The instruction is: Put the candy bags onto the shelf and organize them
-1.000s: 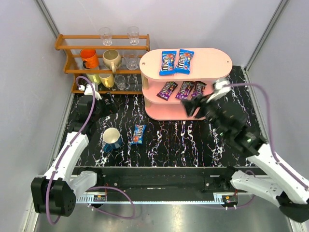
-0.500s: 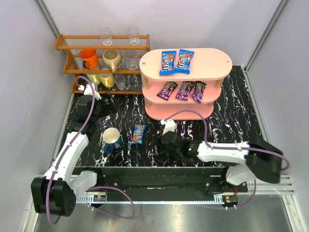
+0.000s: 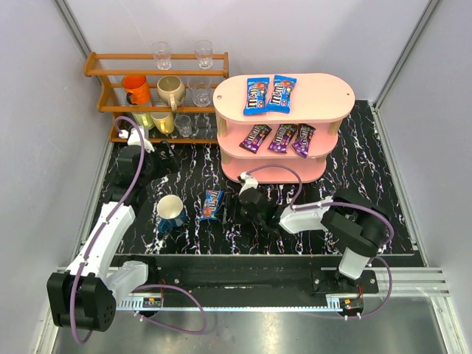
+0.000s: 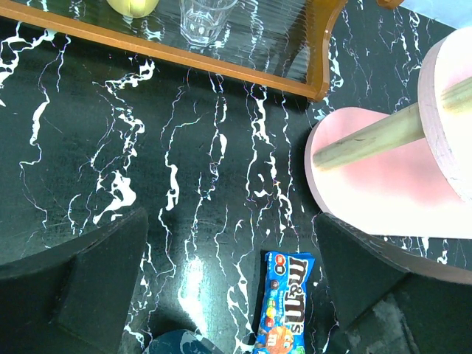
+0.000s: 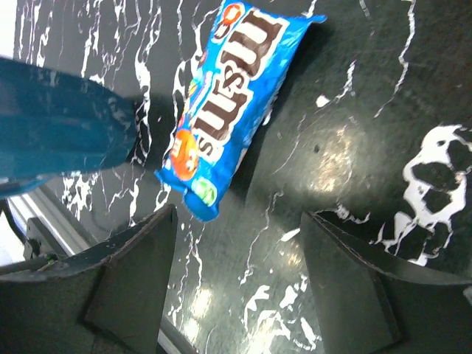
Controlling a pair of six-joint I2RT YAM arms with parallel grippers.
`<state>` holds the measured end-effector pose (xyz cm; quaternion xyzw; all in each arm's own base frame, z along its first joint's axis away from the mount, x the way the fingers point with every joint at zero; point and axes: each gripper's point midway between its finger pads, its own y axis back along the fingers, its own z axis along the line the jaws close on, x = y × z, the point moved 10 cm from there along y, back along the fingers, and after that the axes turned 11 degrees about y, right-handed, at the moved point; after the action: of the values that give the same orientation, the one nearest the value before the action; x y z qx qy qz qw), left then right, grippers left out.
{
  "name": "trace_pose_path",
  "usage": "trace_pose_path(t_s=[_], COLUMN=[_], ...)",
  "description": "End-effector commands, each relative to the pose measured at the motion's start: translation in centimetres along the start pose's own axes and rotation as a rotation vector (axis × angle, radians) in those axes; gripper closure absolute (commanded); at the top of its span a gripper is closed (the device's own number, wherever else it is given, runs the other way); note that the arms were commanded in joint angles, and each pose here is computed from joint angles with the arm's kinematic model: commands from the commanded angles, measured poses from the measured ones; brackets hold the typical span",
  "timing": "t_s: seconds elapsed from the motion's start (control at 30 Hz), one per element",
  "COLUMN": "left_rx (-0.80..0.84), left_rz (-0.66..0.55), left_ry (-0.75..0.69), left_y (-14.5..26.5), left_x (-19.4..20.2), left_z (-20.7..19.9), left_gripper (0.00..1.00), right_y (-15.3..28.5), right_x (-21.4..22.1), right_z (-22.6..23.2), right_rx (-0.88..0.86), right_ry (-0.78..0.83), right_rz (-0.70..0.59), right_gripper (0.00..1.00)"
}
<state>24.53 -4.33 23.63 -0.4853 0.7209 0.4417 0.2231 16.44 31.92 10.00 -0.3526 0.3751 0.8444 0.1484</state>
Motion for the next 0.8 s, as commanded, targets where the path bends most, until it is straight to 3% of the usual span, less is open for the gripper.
trace_pose_path(t_s=[0.0,0.3,0.5,0.67,0.77], left_rx=[0.04,0.039,0.034,0.034,0.033], left_rz=[-0.093,-0.097,-0.1,-0.1,-0.099], left_ry=[-0.014,-0.014,-0.017,-0.017,-0.017], left_y=[0.7,0.8,0.8,0.8,0.8], left_x=[-2.1,-2.1,-2.2,-2.2,-2.1], left_z=[-1.0,-1.1,-1.0,-1.0,-1.0], left_gripper=[0.01,0.01,0.01,0.01,0.01], right_y=[-1.2,-2.6,-3.3,-3.8,-3.8], right_x=[-1.4,-1.0,-0.5,-0.2,0.1], right_z=[0.4,0.1,0.0,-0.1,-0.3], right_rx=[-0.095,-0.109,-0.11,-0.114,-0.122], right_ry=[-0.094,-0.1,-0.092,-0.087,-0.075], right_rz=[-0.051,-0.007,0.032,0.049,0.058], right_gripper=[0.24,0.27,0.36,0.55,0.75])
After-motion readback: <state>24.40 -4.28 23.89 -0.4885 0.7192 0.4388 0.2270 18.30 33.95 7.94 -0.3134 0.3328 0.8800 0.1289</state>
